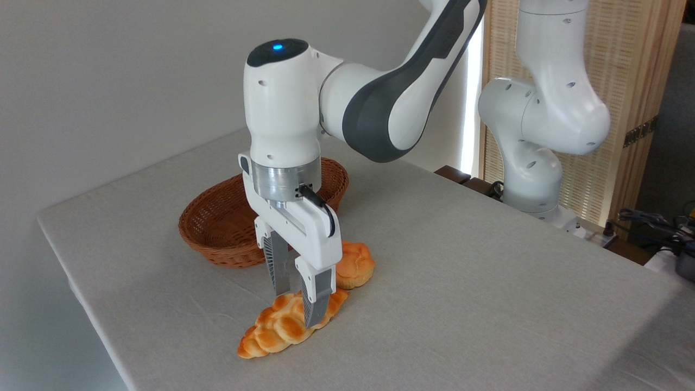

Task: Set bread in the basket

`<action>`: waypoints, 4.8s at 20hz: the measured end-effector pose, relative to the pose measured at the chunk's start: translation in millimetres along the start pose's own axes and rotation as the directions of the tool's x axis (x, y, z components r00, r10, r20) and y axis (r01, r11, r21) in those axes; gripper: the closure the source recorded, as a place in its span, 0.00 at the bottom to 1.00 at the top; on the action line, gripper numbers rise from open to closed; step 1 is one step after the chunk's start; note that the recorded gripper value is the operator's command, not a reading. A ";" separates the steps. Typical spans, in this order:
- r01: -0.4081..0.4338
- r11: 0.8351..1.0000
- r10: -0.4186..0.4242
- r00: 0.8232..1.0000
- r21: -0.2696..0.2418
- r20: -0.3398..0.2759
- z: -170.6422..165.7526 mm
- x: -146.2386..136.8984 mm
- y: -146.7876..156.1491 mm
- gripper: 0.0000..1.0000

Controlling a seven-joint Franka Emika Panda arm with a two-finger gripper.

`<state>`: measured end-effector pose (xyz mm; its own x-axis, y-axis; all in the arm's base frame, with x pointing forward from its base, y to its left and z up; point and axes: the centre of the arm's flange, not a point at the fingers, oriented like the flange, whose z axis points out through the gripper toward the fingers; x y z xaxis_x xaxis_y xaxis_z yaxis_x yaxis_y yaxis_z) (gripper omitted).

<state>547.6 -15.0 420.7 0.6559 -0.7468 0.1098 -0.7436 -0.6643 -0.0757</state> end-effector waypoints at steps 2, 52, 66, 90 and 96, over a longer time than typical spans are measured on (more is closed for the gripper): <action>0.000 1.000 0.000 1.000 -0.004 0.004 3.0 -0.1 0.2 0.00; 0.012 0.986 -0.024 0.997 -0.164 -0.070 -117.1 101.3 85.1 0.58; -0.018 0.980 0.011 0.999 -0.200 -0.039 -53.0 145.4 171.7 0.00; -0.012 0.978 0.005 0.999 -0.207 -0.031 -43.5 144.0 169.8 0.00; 0.014 0.985 -0.030 0.995 -0.169 -0.094 -77.0 148.3 144.1 0.00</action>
<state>527.8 -219.0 502.4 0.6629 -0.7202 0.2045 -0.7457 -0.6595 0.0946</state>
